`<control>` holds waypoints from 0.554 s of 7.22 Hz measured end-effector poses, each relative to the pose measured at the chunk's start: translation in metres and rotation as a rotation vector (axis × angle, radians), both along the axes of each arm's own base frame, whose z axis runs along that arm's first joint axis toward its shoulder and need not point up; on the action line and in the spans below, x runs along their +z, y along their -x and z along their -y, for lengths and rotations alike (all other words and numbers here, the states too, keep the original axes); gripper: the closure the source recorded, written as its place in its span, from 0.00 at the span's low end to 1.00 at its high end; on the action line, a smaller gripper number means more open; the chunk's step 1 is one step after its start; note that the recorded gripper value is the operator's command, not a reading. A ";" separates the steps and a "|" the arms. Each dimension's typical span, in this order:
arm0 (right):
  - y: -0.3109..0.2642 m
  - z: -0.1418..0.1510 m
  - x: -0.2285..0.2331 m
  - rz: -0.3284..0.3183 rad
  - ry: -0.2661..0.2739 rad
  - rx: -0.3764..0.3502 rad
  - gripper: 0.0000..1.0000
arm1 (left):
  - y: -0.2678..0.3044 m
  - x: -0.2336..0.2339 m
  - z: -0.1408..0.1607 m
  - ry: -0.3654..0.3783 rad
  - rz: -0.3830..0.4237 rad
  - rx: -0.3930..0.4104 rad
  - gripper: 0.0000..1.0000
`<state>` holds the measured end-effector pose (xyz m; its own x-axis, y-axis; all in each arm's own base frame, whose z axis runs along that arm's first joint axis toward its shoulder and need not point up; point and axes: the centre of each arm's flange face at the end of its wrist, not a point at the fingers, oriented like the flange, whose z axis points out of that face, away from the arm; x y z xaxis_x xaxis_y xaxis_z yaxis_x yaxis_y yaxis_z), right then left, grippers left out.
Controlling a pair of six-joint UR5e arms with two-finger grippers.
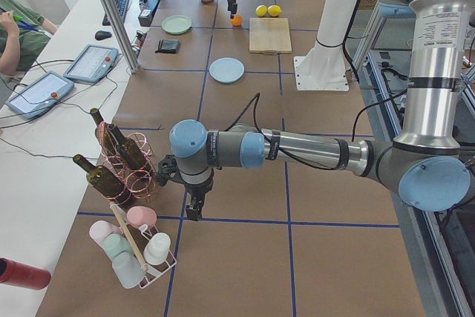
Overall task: Pick orange to plate
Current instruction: 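Move the right gripper down over the orange, then close the right gripper on the orange and lift it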
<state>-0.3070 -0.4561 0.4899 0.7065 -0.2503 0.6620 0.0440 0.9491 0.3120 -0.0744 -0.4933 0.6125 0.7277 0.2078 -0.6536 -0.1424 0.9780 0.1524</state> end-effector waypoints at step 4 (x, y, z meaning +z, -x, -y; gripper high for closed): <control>0.016 -0.009 0.020 -0.038 0.012 -0.023 0.07 | 0.000 0.000 0.000 -0.002 0.000 0.001 0.00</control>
